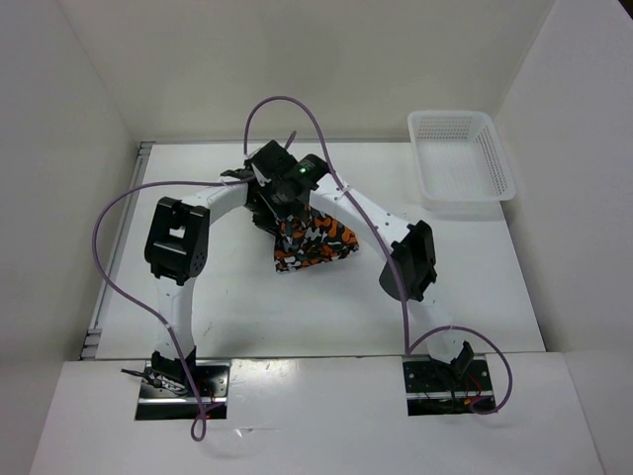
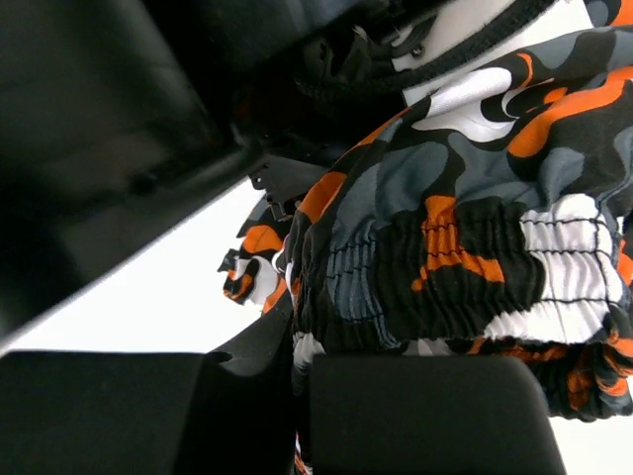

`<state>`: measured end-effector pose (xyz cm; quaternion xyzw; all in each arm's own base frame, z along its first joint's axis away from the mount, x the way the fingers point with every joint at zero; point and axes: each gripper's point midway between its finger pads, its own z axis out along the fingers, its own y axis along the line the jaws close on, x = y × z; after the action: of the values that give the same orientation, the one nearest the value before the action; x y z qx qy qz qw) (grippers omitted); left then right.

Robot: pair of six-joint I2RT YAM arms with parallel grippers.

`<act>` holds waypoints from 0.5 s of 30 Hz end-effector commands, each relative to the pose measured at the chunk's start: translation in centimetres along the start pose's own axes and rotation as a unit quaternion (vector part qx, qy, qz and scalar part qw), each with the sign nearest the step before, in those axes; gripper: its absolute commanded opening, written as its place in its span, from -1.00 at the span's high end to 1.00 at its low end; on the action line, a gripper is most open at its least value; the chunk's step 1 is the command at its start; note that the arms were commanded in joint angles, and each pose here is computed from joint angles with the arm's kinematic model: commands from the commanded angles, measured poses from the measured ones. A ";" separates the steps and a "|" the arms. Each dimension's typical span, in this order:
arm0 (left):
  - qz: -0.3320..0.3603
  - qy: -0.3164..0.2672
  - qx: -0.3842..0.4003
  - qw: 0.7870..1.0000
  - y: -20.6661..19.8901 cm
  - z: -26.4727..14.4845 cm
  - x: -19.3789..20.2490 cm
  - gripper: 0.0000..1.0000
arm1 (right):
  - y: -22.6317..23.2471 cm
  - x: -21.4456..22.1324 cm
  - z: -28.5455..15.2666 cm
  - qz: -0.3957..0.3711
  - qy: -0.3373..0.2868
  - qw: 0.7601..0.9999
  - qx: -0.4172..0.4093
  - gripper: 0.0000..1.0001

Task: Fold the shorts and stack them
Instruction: Fold the shorts

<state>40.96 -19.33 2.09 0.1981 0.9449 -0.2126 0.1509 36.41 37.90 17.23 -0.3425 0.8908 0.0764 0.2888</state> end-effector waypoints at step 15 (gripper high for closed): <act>-0.032 0.011 -0.125 0.992 5.1 -7.9 1.2 0.05 | -1.1 0.3 4.4 0.000 0.014 0.999 0.032 1.00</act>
<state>40.16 -12.48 2.30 0.1458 0.9767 -0.1069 0.1155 38.11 39.57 16.42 -0.3411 0.8836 0.0793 0.3107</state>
